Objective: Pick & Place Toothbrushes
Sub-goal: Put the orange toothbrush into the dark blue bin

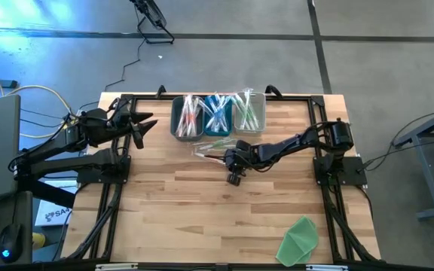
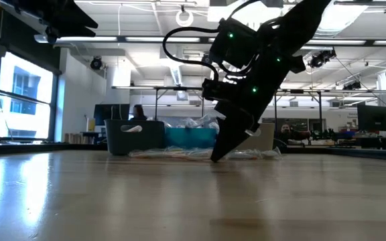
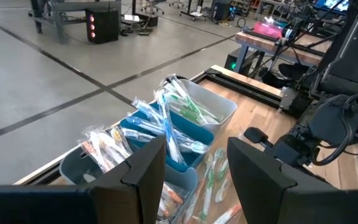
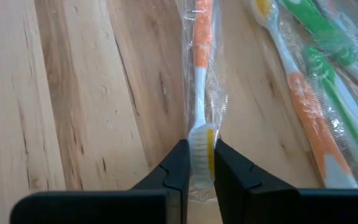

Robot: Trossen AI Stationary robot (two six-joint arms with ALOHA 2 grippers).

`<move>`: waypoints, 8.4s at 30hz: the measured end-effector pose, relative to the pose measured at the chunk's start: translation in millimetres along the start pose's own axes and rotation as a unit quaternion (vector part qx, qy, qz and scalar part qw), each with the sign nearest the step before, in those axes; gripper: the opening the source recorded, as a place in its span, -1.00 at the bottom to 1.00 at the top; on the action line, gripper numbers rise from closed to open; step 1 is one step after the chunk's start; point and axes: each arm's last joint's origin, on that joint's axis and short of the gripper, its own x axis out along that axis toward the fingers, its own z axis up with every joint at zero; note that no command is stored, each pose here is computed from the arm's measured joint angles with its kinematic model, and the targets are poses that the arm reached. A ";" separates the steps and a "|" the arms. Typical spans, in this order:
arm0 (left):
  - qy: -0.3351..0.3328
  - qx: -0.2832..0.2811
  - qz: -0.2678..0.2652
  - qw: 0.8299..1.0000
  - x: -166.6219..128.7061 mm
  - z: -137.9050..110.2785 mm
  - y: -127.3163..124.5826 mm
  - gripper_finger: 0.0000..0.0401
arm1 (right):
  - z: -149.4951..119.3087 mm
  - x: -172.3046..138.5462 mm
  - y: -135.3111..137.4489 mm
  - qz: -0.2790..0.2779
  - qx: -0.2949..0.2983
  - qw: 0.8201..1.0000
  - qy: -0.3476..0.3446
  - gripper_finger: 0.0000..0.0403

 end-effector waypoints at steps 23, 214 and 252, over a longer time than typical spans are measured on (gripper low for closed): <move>0.033 -0.010 -0.031 0.999 -0.2 -5.2 -1.1 -0.16 | 0.7 -8.6 7.6 0.061 -0.034 0.998 0.009 -0.86; 0.025 -0.050 -0.011 0.998 85.7 5.9 6.8 -0.86 | 26.9 -194.4 -31.4 -0.026 0.003 0.985 -0.169 -0.01; -0.029 0.004 -0.093 0.995 16.2 9.4 -24.3 -0.97 | 10.1 -50.2 -3.7 -0.014 -0.136 0.991 -0.002 -0.15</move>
